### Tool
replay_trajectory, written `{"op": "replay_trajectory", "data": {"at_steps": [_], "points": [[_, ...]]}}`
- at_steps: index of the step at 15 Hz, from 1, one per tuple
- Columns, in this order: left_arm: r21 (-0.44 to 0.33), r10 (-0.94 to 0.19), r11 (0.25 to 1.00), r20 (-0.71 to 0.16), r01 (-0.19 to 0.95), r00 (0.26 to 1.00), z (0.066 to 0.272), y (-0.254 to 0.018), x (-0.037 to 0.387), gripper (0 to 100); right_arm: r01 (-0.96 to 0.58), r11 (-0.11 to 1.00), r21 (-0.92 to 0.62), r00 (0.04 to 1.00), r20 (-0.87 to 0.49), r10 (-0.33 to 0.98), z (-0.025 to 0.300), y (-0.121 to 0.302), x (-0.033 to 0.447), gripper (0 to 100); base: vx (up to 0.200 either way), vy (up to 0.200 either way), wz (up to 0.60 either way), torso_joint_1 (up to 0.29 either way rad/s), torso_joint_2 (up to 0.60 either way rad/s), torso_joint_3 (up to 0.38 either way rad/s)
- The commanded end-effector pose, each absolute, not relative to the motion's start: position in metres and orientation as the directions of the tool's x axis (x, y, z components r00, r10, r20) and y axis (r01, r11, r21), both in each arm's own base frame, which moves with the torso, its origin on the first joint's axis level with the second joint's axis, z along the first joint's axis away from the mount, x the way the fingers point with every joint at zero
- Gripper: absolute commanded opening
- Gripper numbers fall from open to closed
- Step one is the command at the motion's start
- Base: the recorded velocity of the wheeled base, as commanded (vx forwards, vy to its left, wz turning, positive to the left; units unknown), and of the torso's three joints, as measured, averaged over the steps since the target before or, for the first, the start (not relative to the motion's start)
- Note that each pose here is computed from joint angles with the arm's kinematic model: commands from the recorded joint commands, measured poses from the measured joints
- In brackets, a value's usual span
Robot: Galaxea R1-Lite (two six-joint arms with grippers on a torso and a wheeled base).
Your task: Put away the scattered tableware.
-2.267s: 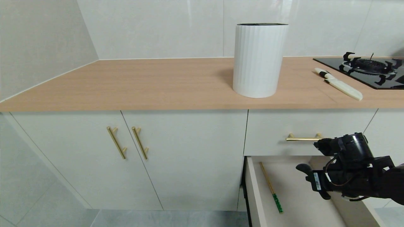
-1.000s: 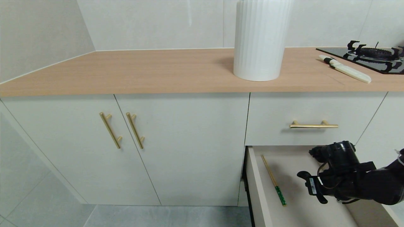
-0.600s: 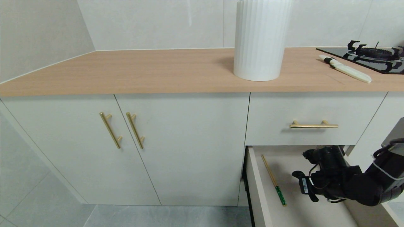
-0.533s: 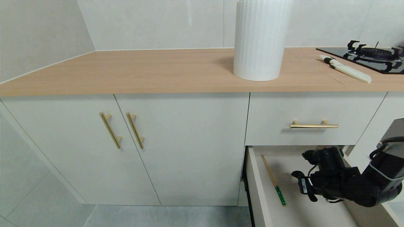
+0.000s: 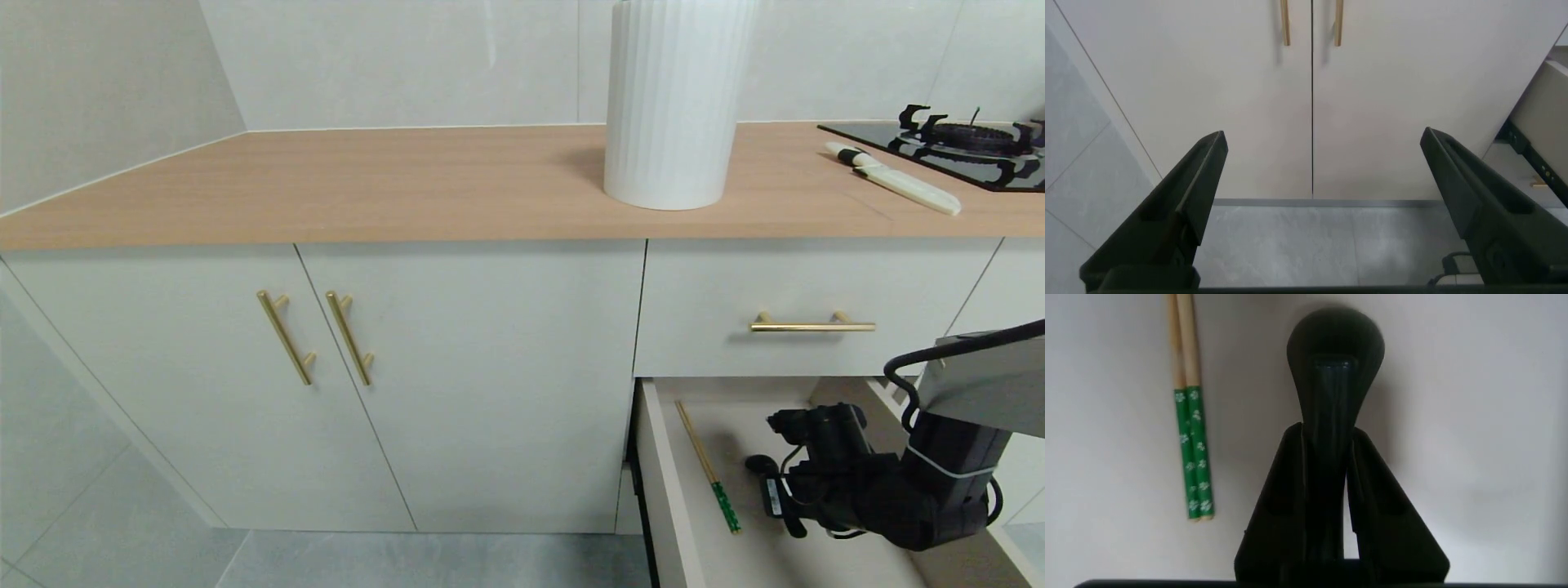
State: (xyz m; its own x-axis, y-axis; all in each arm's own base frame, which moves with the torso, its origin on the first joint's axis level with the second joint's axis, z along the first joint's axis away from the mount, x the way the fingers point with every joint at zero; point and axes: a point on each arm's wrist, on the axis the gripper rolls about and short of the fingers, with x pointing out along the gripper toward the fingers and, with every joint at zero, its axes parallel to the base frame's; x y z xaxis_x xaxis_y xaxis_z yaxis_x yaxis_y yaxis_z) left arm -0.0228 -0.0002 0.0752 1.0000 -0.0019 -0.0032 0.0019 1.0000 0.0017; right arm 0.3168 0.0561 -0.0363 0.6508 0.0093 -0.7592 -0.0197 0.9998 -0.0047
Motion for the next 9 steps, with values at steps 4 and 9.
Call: {"op": "replay_trajectory", "data": {"at_steps": [4,9], "points": [[0.002,-0.002,1.0,-0.005,0.002,1.0,0.0752,-0.0002,-0.0227,100,-0.008,1.0,-0.01,0.64,-0.768,-0.003,-0.0477,0.052,0.3201,0,0.0,0.0,0.0,0.0,0.0,0.0],[0.002,-0.002,1.0,-0.005,0.002,1.0,0.0752,-0.0002,-0.0227,100,-0.005,1.0,-0.006,0.652,-0.759,-0.002,-0.0408,0.0513,0.3189,100,0.0,0.0,0.0,0.0,0.0,0.0]]}}
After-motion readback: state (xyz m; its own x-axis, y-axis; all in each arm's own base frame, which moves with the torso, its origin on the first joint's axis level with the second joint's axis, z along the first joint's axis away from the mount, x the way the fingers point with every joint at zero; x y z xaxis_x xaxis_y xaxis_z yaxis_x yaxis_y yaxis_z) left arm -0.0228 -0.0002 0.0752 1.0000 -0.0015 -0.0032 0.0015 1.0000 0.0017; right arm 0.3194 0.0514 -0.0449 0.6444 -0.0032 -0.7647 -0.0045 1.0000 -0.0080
